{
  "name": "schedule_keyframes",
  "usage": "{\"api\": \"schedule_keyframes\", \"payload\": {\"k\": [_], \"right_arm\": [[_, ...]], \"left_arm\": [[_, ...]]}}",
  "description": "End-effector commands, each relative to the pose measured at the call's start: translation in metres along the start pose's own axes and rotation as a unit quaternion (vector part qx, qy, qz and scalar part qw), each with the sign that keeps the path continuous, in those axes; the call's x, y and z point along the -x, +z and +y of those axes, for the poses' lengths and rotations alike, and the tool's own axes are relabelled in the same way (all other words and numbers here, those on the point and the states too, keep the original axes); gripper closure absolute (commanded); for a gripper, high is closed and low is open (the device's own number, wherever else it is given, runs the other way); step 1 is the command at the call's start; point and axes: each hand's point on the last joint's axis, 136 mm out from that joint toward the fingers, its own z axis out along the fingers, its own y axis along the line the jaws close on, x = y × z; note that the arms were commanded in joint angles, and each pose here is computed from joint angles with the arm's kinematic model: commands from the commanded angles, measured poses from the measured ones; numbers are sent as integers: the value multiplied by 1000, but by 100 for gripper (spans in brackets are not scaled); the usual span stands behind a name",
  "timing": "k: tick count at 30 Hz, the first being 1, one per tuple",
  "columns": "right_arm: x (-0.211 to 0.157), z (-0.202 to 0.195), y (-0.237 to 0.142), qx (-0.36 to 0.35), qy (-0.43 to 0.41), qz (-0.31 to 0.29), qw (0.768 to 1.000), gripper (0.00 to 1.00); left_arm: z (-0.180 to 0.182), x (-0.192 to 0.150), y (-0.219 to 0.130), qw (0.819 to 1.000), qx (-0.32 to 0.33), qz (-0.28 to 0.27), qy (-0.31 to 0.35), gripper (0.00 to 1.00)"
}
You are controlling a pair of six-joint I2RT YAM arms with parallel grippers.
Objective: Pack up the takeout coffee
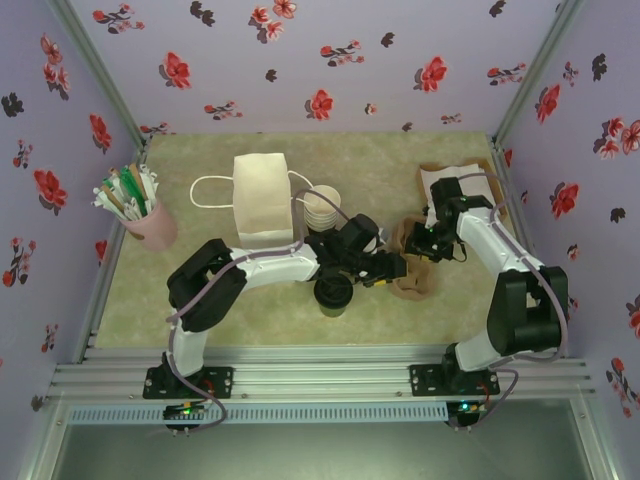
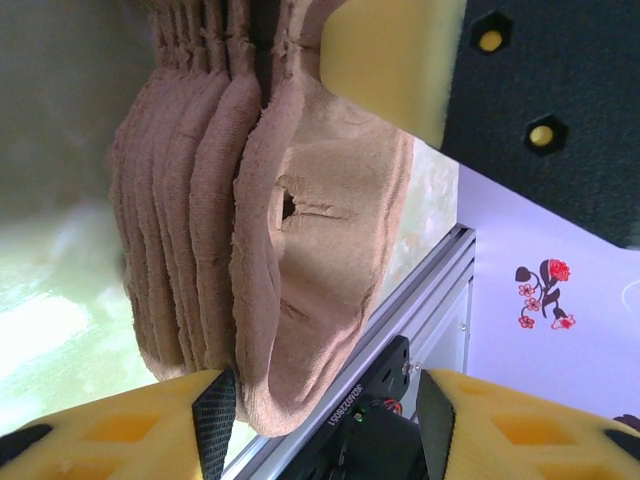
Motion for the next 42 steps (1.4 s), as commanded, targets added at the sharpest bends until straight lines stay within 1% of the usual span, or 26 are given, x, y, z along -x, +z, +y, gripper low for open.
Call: {"api": "schedule_keyframes", "payload": {"k": [1,2,4,6,7,11,17,23,28,33,38,42], "right_arm": [[-16,22,2,52,8,25,998,68],[-16,21,5,52,9,27,998,67],[-18,20,8,50,9,30,998,60],[-19,19,10,44,9,31,999,51],[-19,19,10,43,8,31,999,49],[-20,24,5,43,1,25,999,43],[-20,21,-2,26,-6,16,1000,38],[-17,18,-5,6,-13,9,1000,38],[-15,16,-6,-14,-21,8,1000,42],[-11,20,-15,-23,-34,-9,999,42],[-9,19,-16,-33,-42,-11,999,43],[-7,16,-11,-40,-48,-7,998,45]], "left_arm": [[-20,8,9,999,-42,-8,9,48],[-23,8,9,999,-52,-8,5,50],[-26,8,8,998,-63,-7,1,51],[-28,9,8,998,-67,-8,0,52],[-28,9,7,998,-69,-8,-1,52],[-28,10,8,997,-74,-9,-4,53],[-25,10,10,998,-70,-8,-4,53],[-14,5,5,999,-40,-7,12,53],[-8,1,5,999,-29,3,23,54],[-7,-1,-4,998,-3,-5,54,54],[-5,-2,-3,998,1,-2,59,54],[-4,-3,-3,998,1,-3,60,54]]}}
